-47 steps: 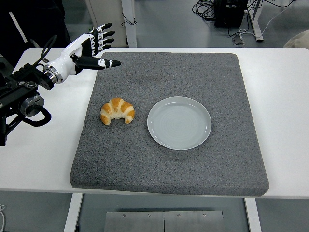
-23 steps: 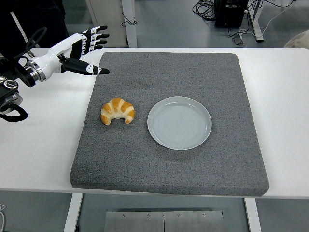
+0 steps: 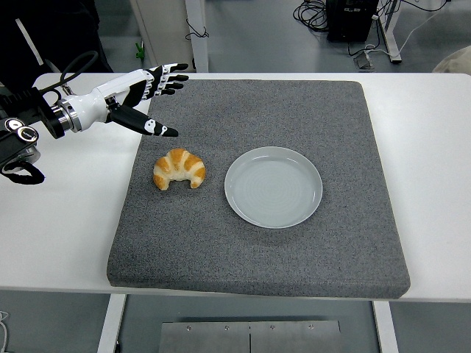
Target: Place the bread on the plate
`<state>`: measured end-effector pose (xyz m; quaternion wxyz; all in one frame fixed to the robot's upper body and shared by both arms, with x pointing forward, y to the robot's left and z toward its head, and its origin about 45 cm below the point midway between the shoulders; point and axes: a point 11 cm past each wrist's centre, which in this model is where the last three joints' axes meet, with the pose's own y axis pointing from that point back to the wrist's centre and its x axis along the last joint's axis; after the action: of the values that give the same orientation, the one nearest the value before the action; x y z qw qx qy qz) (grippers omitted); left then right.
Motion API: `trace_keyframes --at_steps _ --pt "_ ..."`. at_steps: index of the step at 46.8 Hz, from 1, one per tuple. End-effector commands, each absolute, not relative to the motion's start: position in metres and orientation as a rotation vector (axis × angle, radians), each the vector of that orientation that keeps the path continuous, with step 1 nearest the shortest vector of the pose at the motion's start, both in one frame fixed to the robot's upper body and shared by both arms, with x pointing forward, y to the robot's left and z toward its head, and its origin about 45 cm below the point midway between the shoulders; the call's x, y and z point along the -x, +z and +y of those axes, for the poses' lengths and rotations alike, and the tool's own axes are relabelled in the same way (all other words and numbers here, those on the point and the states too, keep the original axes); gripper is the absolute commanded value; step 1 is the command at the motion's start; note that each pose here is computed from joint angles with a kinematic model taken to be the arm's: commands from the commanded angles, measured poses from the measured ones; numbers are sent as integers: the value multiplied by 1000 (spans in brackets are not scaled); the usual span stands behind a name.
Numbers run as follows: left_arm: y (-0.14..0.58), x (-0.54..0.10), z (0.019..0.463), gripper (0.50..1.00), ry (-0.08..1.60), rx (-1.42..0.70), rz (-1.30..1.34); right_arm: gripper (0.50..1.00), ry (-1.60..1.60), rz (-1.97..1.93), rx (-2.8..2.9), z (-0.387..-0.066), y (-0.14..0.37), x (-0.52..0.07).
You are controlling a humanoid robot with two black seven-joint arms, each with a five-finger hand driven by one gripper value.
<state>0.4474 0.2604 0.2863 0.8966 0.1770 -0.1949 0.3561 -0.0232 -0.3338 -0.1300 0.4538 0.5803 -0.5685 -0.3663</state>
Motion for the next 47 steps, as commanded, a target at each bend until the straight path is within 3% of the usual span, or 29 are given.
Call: trace_keyframes --at_steps 1,47 --pt "289 -448 263 972 732 -360 -401 1000 -905 -1403 -1433 -333 -130 23" --pt "247 -446 256 972 652 -582 -575 1000 -904 -1403 -1432 -334 -130 23"
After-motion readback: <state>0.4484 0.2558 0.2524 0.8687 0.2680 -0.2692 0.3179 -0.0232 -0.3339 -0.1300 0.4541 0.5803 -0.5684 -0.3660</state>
